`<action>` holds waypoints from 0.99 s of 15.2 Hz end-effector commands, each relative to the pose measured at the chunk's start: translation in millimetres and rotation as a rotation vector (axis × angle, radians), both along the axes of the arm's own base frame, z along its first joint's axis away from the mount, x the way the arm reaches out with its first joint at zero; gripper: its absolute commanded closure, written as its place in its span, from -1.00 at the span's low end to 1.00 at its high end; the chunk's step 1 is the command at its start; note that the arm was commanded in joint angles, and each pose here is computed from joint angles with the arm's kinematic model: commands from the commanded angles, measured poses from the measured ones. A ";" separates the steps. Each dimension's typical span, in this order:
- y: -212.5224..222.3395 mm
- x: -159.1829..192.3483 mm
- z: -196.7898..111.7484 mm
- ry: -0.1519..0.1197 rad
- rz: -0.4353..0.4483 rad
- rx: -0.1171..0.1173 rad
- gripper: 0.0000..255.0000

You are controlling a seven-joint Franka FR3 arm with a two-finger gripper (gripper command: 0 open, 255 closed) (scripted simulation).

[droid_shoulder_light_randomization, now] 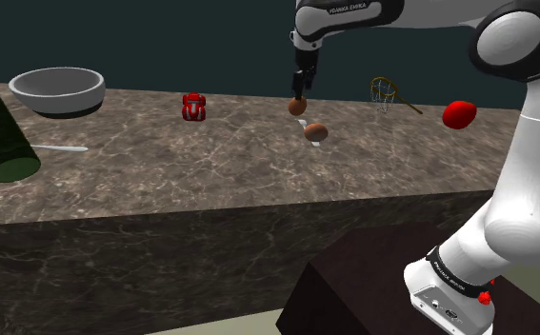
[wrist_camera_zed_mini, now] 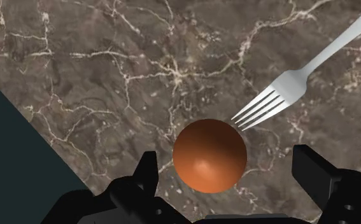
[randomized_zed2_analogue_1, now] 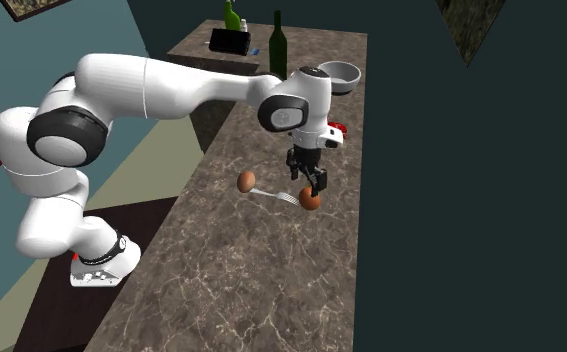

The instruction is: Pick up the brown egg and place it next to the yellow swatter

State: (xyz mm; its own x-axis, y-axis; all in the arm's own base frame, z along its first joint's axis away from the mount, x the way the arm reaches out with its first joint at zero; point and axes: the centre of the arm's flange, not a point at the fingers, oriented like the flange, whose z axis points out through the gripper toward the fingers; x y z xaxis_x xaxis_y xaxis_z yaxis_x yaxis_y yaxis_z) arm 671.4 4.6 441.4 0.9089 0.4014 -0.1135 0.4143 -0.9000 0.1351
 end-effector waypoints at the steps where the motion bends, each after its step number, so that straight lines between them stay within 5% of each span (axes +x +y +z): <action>1: -2.7 9.1 -12.0 0.005 0.012 -0.010 -1.00; 8: -8.9 7.3 -46.1 0.005 0.012 -0.010 -1.00; 15: -8.9 7.4 -46.1 0.005 0.012 -0.010 -1.00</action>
